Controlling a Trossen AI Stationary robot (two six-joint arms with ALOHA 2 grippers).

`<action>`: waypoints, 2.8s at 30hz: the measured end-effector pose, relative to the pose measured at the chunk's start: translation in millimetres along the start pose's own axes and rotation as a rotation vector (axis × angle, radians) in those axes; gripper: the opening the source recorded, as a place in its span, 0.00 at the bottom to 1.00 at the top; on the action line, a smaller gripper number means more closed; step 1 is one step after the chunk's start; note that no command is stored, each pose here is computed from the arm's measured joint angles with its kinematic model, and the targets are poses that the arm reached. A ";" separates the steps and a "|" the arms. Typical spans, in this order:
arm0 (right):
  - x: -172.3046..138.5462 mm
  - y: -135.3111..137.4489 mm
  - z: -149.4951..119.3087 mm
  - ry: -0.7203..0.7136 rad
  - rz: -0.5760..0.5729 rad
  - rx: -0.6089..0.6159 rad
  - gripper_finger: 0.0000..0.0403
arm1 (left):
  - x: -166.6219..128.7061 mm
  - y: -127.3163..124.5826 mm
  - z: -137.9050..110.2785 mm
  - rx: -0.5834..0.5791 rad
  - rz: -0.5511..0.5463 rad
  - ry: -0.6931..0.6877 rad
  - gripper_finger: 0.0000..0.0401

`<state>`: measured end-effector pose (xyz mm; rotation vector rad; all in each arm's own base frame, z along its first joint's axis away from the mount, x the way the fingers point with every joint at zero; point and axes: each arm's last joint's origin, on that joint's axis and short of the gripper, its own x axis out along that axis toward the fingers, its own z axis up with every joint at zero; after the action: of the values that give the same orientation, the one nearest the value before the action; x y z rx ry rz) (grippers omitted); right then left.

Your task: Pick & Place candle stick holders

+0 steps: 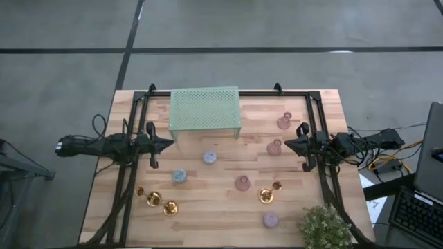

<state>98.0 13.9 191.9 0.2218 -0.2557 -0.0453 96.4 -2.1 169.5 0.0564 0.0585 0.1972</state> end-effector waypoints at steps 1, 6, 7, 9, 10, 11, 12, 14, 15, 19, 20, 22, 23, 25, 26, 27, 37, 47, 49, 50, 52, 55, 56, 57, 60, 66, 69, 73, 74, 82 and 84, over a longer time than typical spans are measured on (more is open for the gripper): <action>0.0 0.0 0.0 0.000 0.000 0.000 0.02 | 0.0 0.0 0.0 0.000 0.000 0.000 0.03; 0.0 0.0 0.0 0.000 0.000 0.000 0.02 | 0.0 0.0 0.0 0.000 0.000 0.000 0.03; 0.0 0.0 0.1 0.000 0.000 0.000 0.02 | 0.0 0.0 0.0 0.000 0.000 0.000 0.03; 0.0 0.0 0.0 0.000 0.000 0.000 0.02 | 0.0 0.0 0.0 0.000 0.000 0.000 0.03; 0.0 0.0 -0.1 0.000 -0.001 0.000 0.02 | 0.0 0.0 0.0 0.000 0.000 0.000 0.03; 0.0 0.0 0.0 0.000 0.000 0.000 0.02 | 0.0 0.0 0.0 0.000 0.000 0.000 0.03; 0.0 0.0 0.0 0.000 0.000 0.000 0.02 | 0.0 0.0 0.0 0.000 0.000 0.000 0.03; 0.0 0.0 0.0 0.000 0.000 0.000 0.02 | 0.0 0.0 0.0 0.000 0.000 0.000 0.03; 0.0 0.0 0.0 0.000 0.000 0.000 0.02 | 0.0 0.0 0.0 0.000 0.000 0.000 0.03; 0.0 0.0 0.0 0.000 0.000 0.000 0.02 | 0.0 0.0 0.0 0.000 0.000 0.000 0.03; 0.0 0.0 0.1 0.000 0.000 0.000 0.02 | 0.0 0.0 0.0 0.000 0.000 0.000 0.03; 0.0 0.0 0.1 0.000 0.000 0.000 0.02 | 0.0 0.0 0.0 0.000 0.000 0.000 0.03; 0.0 0.0 0.1 0.000 0.000 0.001 0.02 | 0.0 0.0 0.0 0.000 0.000 0.000 0.03; 0.0 0.0 0.1 0.000 0.000 0.001 0.02 | 0.0 0.0 0.0 0.000 0.000 0.000 0.03; 0.0 0.0 0.1 0.000 0.000 0.001 0.02 | 0.0 0.0 0.0 0.000 0.000 0.000 0.03; 0.0 0.0 0.1 0.000 0.000 0.001 0.02 | 0.0 0.0 0.0 0.000 0.000 0.000 0.03; -0.1 0.8 5.4 -0.054 0.009 0.036 0.02 | 0.0 0.0 0.0 0.000 0.000 0.000 0.03; 0.9 0.4 7.1 -0.076 -0.011 0.078 0.02 | 0.0 0.0 0.0 0.000 0.000 0.000 0.03; 2.2 -0.4 4.3 -0.053 -0.045 0.089 0.02 | 0.0 0.0 0.0 0.000 0.000 0.000 0.03; 3.1 -0.9 1.9 -0.032 -0.060 0.090 0.02 | 0.0 0.0 0.0 0.000 0.000 0.000 0.03; 5.1 -2.2 -3.9 0.015 -0.104 0.090 0.02 | 0.0 0.0 0.0 0.000 0.000 0.000 0.03; 8.6 -3.5 -8.6 0.043 -0.170 0.090 0.02 | 0.0 0.0 0.0 0.000 0.000 0.000 0.03; 9.9 -4.0 -8.6 0.049 -0.199 0.085 0.02 | 0.0 0.0 0.0 0.000 0.000 0.000 0.03; 11.8 -4.4 -7.8 0.062 -0.231 0.074 0.02 | 0.0 0.0 0.0 0.000 0.000 0.000 0.03; 18.6 -3.6 -2.2 0.121 -0.285 0.053 0.02 | 0.0 0.0 0.0 0.000 0.000 0.000 0.03; 31.8 -1.6 20.5 0.289 -0.405 -0.005 0.02 | 0.0 0.0 0.0 0.000 0.000 0.000 0.03; 34.1 -3.2 33.5 0.383 -0.497 0.025 0.02 | 0.0 0.0 0.0 0.000 0.000 0.000 0.03; 33.8 -5.1 50.3 0.486 -0.585 0.025 0.02 | 0.0 0.0 0.0 0.000 0.000 0.000 0.03; 33.9 -5.2 53.7 0.498 -0.594 0.022 0.02 | 0.0 0.0 0.0 0.000 0.000 0.000 0.03; 36.1 -0.2 64.3 0.552 -0.477 0.046 0.06 | 0.0 0.0 0.0 0.000 0.000 0.000 0.03; 36.2 0.7 64.0 0.561 -0.456 0.053 0.10 | 0.0 0.0 0.0 0.000 0.000 0.000 0.03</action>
<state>116.7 -1.7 261.2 0.3319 0.3571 -0.4224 96.4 -2.0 169.5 0.0563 0.0581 0.1975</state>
